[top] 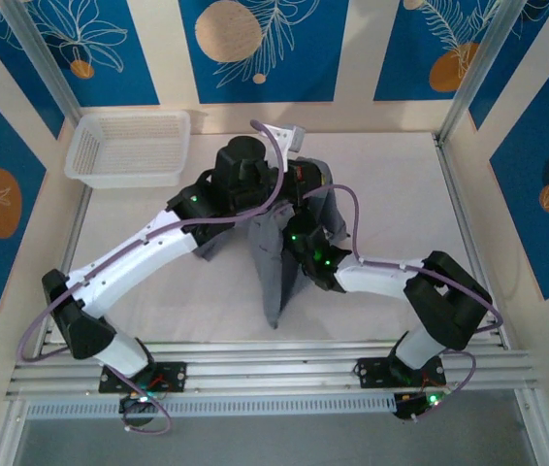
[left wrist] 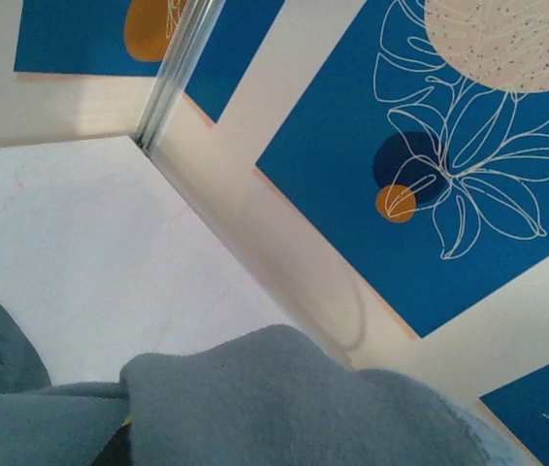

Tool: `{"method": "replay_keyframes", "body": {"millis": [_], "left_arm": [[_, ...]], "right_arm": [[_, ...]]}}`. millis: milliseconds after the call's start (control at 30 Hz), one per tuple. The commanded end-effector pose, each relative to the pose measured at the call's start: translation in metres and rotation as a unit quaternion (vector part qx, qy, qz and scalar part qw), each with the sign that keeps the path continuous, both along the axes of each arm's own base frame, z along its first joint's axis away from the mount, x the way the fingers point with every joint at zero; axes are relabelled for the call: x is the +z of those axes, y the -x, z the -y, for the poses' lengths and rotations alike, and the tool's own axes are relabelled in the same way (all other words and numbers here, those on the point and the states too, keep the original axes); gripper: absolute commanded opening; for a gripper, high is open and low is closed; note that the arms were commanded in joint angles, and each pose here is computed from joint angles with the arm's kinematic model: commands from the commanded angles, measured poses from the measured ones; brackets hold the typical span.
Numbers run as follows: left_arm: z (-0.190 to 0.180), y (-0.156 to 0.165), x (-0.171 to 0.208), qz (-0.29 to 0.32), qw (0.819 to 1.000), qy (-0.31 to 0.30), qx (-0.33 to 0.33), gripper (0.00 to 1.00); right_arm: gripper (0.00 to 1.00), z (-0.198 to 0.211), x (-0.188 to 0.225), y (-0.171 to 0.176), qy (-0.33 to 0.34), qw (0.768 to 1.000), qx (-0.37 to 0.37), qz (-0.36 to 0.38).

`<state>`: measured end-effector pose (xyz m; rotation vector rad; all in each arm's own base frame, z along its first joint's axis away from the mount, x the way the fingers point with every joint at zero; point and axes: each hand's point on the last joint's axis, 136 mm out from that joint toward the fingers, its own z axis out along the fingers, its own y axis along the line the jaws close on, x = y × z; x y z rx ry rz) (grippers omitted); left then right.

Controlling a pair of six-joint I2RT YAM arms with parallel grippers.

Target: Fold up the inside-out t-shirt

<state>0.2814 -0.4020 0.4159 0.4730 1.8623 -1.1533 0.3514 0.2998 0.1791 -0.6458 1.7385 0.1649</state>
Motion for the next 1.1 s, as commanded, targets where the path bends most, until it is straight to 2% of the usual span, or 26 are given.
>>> {"method": "replay_keyframes", "body": {"millis": [0,100,233,300,367,500,567,633,667,767,867,933,1067], "left_arm": [[0.003,0.009,0.044,0.053,0.998,0.042,-0.012,0.00],[0.000,0.006,0.047,0.068,0.997,0.037,-0.002,0.00],[0.000,0.010,0.060,0.086,0.995,0.053,-0.010,0.00],[0.001,0.017,0.072,0.097,0.992,0.071,-0.024,0.00],[0.002,0.025,0.085,0.108,0.990,0.087,-0.038,0.00],[0.002,0.034,0.100,0.136,0.986,0.087,-0.042,0.00],[0.001,0.033,0.101,0.141,0.986,0.082,-0.037,0.00],[0.000,0.031,0.098,0.145,0.986,0.074,-0.032,0.00],[0.001,0.032,0.096,0.152,0.985,0.071,-0.035,0.00],[0.003,0.042,0.099,0.173,0.980,0.084,-0.060,0.00],[0.011,0.056,0.106,0.177,0.973,0.103,-0.104,0.00],[0.021,0.067,0.110,0.175,0.969,0.110,-0.135,0.00],[0.044,0.080,0.121,0.157,0.964,0.117,-0.177,0.00]], "right_arm": [[0.03,-0.006,-0.041,0.021,-0.043,0.984,-0.010,-0.171],[0.03,-0.006,0.001,0.025,-0.107,0.969,0.030,-0.222],[0.04,0.036,0.044,-0.001,-0.224,0.937,-0.011,-0.267],[0.04,0.046,0.034,-0.011,-0.222,0.936,-0.029,-0.272],[0.02,0.045,-0.001,-0.016,-0.207,0.928,-0.047,-0.307],[0.00,0.022,-0.064,0.000,-0.219,0.875,-0.024,-0.430],[0.00,0.018,-0.070,0.004,-0.245,0.853,-0.022,-0.461],[0.00,0.016,-0.051,0.006,-0.276,0.835,-0.003,-0.476],[0.00,0.017,-0.034,0.006,-0.291,0.831,0.009,-0.475],[0.01,0.036,0.014,-0.005,-0.330,0.841,-0.009,-0.429],[0.01,0.049,0.034,-0.022,-0.349,0.845,-0.042,-0.403],[0.00,0.048,0.019,-0.036,-0.324,0.849,-0.069,-0.412],[0.00,0.033,-0.045,-0.054,-0.300,0.831,-0.104,-0.456]]}}
